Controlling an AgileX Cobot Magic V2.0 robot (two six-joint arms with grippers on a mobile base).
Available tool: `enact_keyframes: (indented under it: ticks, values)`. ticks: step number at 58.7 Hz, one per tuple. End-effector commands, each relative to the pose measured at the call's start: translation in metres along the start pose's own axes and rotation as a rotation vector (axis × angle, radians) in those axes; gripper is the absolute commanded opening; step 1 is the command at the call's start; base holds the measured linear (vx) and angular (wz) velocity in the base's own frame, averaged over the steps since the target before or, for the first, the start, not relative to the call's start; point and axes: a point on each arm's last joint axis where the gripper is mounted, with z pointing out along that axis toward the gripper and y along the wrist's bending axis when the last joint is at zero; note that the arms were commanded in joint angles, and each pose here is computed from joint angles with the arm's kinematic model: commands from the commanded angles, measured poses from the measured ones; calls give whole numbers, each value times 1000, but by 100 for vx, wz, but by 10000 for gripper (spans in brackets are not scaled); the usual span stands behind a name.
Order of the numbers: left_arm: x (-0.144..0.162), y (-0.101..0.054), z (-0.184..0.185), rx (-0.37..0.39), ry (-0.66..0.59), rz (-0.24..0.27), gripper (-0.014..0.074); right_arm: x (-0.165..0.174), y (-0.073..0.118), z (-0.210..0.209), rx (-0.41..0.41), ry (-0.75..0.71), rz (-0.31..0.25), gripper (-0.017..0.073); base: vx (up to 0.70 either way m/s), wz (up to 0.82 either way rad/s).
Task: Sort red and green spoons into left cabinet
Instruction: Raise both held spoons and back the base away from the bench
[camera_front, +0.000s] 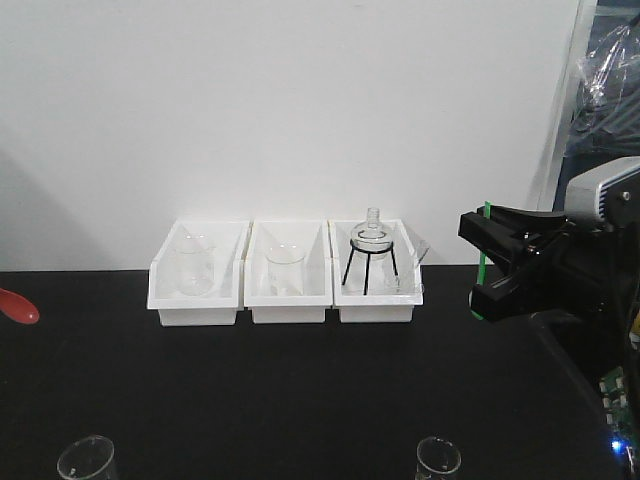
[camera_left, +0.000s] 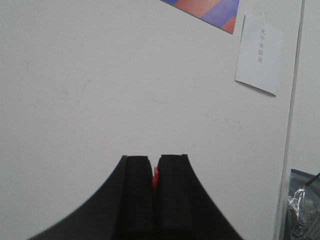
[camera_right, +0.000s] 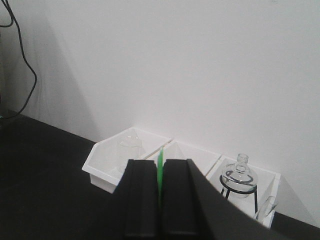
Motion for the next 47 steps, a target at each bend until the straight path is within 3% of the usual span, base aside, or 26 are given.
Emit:
enact_keyframes:
  ticks: [1,47]
  values:
    - [-16,-7,3,44,-101,-7,9,-23,4,-6,-22,-96,-5,-9,0,0]
    - [-16,-7,3,44,-101,-7,9,-23,4,-6,-22,-96,-5,-9,-3,0]
